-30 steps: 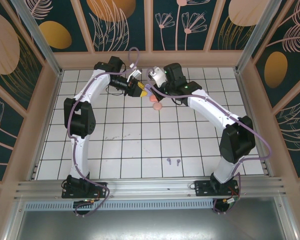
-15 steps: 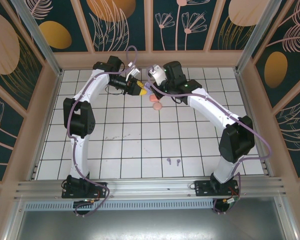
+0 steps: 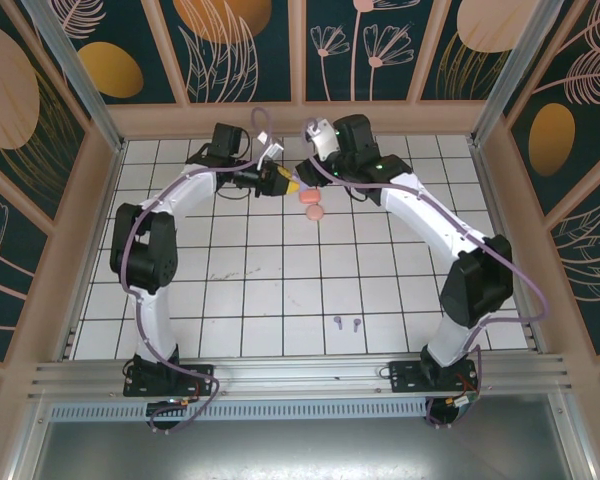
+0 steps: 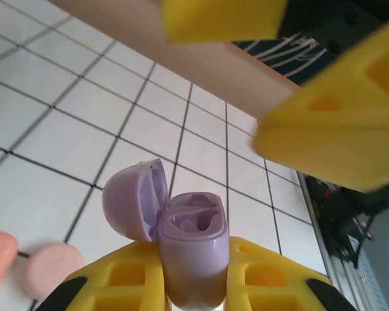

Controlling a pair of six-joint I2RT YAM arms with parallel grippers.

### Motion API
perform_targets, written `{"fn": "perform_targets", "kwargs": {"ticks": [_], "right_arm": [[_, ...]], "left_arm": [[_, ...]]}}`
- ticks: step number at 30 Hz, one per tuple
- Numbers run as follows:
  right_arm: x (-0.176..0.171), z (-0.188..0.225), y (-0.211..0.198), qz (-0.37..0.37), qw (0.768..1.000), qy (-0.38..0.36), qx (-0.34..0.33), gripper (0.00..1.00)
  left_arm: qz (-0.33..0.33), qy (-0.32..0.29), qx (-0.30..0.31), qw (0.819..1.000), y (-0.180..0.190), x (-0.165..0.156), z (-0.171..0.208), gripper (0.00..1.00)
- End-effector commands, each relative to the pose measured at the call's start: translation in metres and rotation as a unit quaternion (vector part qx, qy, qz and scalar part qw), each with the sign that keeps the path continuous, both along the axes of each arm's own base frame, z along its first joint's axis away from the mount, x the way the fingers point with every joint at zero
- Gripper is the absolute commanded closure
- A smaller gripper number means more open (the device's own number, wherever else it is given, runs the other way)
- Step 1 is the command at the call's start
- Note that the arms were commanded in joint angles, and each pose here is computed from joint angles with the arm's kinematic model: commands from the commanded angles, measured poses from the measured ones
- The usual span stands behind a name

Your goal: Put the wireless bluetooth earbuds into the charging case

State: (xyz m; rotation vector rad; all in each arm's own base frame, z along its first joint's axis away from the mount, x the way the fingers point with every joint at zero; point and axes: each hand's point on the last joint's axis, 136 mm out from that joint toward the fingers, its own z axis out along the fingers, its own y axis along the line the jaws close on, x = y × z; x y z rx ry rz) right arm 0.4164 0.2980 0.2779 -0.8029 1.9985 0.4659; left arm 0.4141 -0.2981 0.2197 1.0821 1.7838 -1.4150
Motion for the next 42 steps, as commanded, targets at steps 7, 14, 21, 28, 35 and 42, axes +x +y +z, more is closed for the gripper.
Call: {"fn": "perform_targets", "kwargs": {"ticks": [7, 14, 21, 28, 35, 42], "right_arm": [[-0.016, 0.106, -0.054, -0.085, 0.985, -0.049, 0.144, 0.37], [-0.025, 0.08, -0.103, -0.205, 0.962, 0.019, 0.182, 0.37], [-0.056, -0.015, -0.115, -0.258, 0.94, 0.148, 0.168, 0.38], [-0.1, -0.096, -0.102, -0.275, 0.921, 0.249, 0.118, 0.39], [-0.158, -0.146, -0.071, -0.257, 0.913, 0.317, 0.014, 0.42], [-0.217, -0.188, -0.063, -0.224, 0.908, 0.348, -0.067, 0.52]], "left_arm": [[0.092, -0.131, -0.05, 0.986, 0.008, 0.016, 0.071, 1.0], [0.185, -0.218, -0.096, 0.953, 0.03, 0.003, 0.099, 1.0], [0.283, -0.292, -0.151, 0.901, 0.059, -0.011, 0.106, 1.0], [0.358, -0.33, -0.192, 0.852, 0.075, -0.024, 0.115, 1.0], [0.402, -0.342, -0.198, 0.826, 0.078, -0.027, 0.119, 1.0], [0.422, -0.339, -0.207, 0.815, 0.089, -0.034, 0.122, 1.0]]}}
